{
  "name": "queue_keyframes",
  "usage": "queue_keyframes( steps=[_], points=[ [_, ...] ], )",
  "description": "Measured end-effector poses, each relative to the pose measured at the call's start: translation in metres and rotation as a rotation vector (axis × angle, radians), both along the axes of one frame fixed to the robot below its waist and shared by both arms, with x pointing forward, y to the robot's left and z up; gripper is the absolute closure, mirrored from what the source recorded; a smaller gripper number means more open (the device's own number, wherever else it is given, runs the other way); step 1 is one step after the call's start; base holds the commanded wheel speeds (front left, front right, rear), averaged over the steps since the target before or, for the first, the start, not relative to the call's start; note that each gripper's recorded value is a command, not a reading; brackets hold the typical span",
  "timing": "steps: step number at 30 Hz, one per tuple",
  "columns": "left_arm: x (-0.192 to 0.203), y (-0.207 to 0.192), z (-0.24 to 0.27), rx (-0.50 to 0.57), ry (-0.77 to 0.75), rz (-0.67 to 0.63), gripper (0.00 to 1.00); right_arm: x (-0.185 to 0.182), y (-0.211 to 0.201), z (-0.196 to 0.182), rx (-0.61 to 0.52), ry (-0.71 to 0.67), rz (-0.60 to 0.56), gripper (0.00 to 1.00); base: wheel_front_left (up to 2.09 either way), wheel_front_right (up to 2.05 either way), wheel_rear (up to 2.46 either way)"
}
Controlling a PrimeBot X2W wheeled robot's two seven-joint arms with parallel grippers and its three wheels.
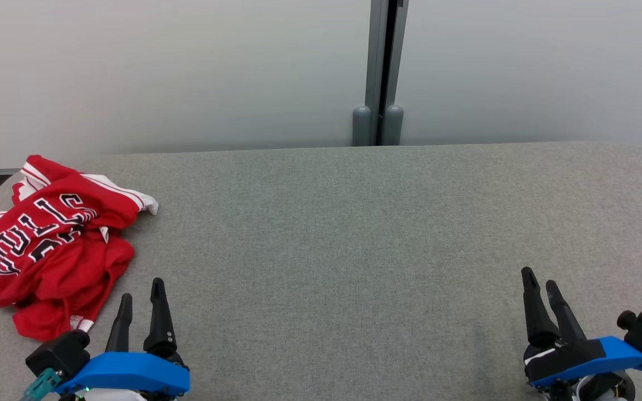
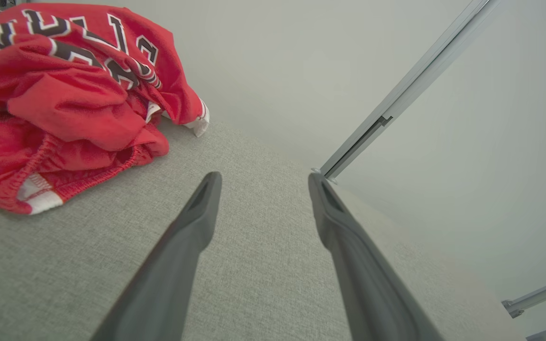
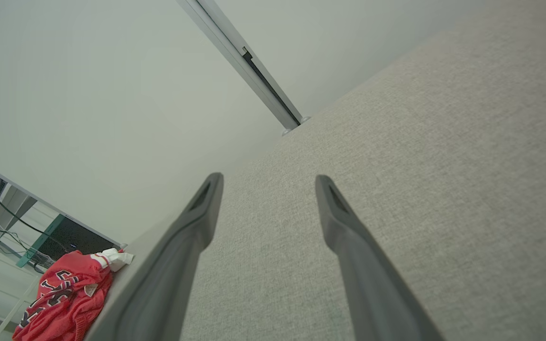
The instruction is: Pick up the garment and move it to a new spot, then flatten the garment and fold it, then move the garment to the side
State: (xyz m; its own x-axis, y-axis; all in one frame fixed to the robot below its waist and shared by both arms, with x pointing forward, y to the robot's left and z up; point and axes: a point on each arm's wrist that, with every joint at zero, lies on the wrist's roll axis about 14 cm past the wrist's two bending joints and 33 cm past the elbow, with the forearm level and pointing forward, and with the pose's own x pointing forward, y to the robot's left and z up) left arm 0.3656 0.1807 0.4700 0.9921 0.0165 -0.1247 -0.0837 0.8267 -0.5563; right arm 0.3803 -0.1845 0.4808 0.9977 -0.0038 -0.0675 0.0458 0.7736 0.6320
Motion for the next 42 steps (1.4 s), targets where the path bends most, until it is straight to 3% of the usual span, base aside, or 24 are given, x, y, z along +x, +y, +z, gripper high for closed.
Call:
queue_keyframes(
  steps=[42],
  points=[
    [-0.003, -0.013, 0.002, 0.411, -0.063, -0.073, 0.0, 0.008, 0.007, 0.007, -0.43, -0.044, 0.071, 0.0, 0.0, 0.0, 0.0]
  ],
)
